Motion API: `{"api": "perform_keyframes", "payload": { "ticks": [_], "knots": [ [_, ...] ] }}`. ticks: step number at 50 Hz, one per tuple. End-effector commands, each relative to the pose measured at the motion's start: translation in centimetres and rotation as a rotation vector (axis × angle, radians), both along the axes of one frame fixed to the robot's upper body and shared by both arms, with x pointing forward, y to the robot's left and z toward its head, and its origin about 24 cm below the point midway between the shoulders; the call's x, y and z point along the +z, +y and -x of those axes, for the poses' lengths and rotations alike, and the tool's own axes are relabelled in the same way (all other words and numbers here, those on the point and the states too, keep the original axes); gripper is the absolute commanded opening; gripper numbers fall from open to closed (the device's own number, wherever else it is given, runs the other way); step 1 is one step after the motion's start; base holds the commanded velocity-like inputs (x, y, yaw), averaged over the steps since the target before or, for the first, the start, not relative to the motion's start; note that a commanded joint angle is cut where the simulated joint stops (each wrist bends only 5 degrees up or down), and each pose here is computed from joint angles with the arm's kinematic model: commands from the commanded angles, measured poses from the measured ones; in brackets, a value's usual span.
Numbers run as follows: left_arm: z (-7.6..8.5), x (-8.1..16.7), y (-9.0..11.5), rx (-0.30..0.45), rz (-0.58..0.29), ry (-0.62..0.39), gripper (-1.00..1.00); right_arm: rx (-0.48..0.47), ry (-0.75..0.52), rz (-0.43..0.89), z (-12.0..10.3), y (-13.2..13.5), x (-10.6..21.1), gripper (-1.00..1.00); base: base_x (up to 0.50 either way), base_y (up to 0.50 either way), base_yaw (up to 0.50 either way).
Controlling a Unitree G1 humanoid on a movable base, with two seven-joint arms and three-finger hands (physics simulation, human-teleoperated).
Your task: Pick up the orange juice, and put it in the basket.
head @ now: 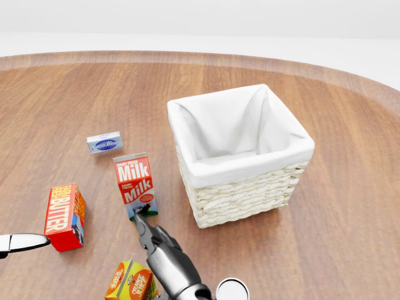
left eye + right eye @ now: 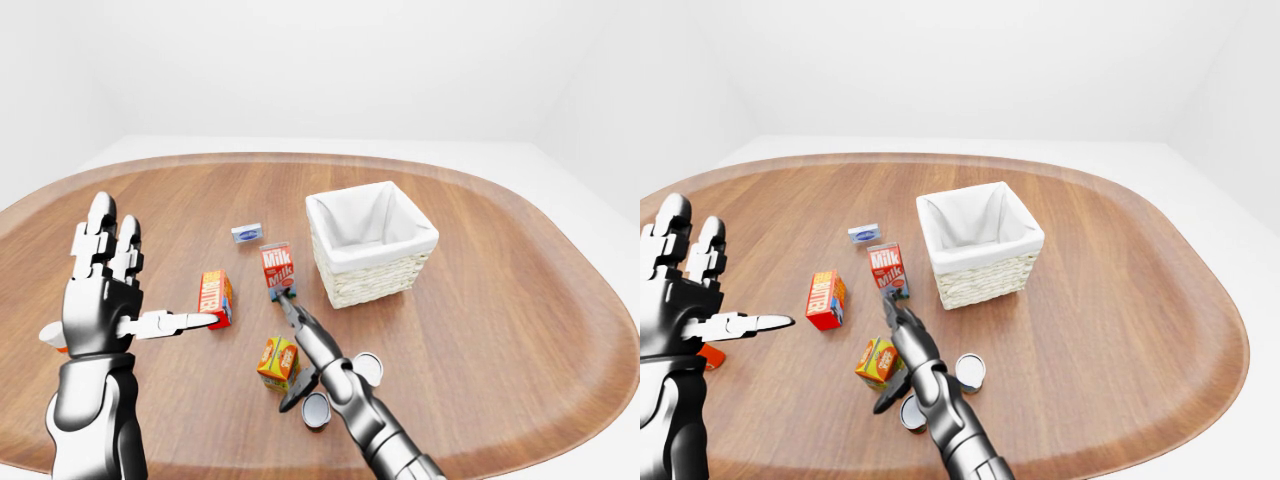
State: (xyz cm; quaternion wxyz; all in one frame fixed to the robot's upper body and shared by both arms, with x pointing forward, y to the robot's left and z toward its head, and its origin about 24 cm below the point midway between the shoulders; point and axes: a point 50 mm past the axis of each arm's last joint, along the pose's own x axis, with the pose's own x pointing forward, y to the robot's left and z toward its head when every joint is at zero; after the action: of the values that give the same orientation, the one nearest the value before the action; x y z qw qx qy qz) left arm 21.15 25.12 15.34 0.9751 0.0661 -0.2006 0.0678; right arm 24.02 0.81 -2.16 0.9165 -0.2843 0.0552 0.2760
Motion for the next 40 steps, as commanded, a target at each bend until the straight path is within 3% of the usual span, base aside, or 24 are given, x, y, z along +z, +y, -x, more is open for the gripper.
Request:
{"api": "perform_keyframes", "payload": {
  "ticks": [1,40],
  "knots": [
    [0.0,0.0,0.0,0.0,0.0,0.0,1.0,-0.005,0.022,0.014,-0.3,0.1,-0.5,1.0,0.0,0.0,0.0],
    [0.0,0.0,0.0,0.0,0.0,0.0,1.0,0.004,0.024,0.017,-3.1,1.7,0.8,1.0,0.0,0.0,0.0]
  ]
}}
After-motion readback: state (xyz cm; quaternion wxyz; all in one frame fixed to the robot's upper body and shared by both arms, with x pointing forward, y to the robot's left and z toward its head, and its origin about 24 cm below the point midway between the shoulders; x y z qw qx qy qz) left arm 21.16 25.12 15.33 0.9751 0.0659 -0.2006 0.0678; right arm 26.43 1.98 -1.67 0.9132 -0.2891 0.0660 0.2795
